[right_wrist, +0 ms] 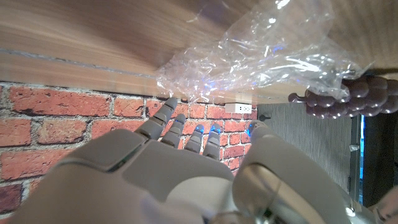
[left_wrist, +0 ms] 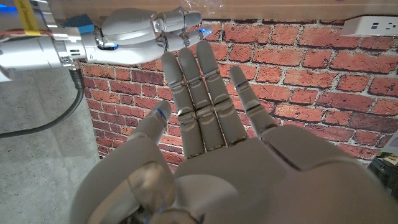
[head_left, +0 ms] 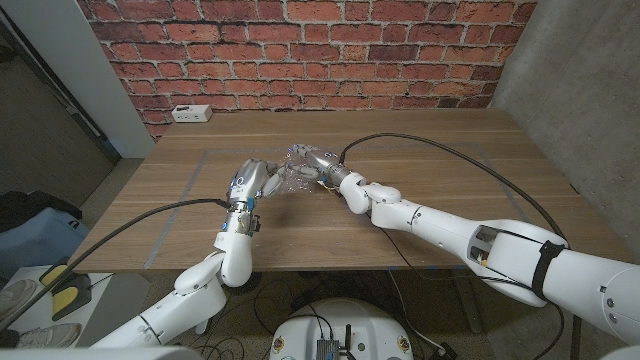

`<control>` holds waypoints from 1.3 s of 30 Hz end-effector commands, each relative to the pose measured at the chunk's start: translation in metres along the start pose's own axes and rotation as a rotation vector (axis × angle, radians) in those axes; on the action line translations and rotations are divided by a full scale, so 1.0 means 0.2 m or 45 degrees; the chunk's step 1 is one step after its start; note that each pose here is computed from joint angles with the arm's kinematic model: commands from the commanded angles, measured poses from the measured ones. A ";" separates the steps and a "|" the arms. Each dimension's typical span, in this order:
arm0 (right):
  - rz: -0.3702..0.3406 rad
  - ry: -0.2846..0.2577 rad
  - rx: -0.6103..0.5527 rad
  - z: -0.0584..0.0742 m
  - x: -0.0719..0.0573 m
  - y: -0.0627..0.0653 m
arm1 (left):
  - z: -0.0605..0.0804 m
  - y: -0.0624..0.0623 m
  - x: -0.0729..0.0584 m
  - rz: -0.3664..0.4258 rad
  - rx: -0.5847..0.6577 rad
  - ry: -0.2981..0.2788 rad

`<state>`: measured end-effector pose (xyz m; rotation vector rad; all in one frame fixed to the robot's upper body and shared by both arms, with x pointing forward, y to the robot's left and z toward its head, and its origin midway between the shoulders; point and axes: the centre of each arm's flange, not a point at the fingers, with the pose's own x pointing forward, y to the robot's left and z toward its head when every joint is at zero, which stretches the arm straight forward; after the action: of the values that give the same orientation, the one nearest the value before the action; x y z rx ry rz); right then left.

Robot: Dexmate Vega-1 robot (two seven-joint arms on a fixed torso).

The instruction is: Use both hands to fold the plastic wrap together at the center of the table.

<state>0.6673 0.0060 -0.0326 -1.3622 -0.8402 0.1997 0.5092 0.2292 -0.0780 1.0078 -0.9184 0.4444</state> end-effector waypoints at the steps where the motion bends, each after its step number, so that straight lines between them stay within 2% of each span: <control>1: -0.160 -0.044 0.021 -0.03 -0.12 -0.03 | 0.01 -0.01 0.03 -0.010 -0.003 -0.017; 6: -0.207 -0.043 0.048 -0.04 -0.17 -0.06 | 0.01 -0.01 0.03 -0.009 -0.005 -0.020; 11: -0.252 -0.049 0.121 -0.04 -0.20 -0.13 | 0.02 -0.01 0.03 -0.017 -0.011 -0.026; 15: -0.250 -0.042 0.171 -0.05 -0.22 -0.15 | 0.02 -0.01 0.04 -0.036 0.000 -0.016; 19: -0.237 -0.023 0.286 -0.09 -0.24 -0.17 | 0.02 -0.01 0.04 -0.064 -0.026 0.010; 26: -0.236 0.011 0.417 -0.15 -0.28 -0.21 | 0.01 -0.01 0.05 -0.063 -0.117 0.017; 39: -0.292 0.056 0.548 -0.20 -0.37 -0.25 | -0.01 -0.01 0.05 -0.102 -0.317 0.020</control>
<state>0.6308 -0.0633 -0.0187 -0.9621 -0.8756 0.1644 0.5170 0.2273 -0.0718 0.9039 -0.8905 0.3329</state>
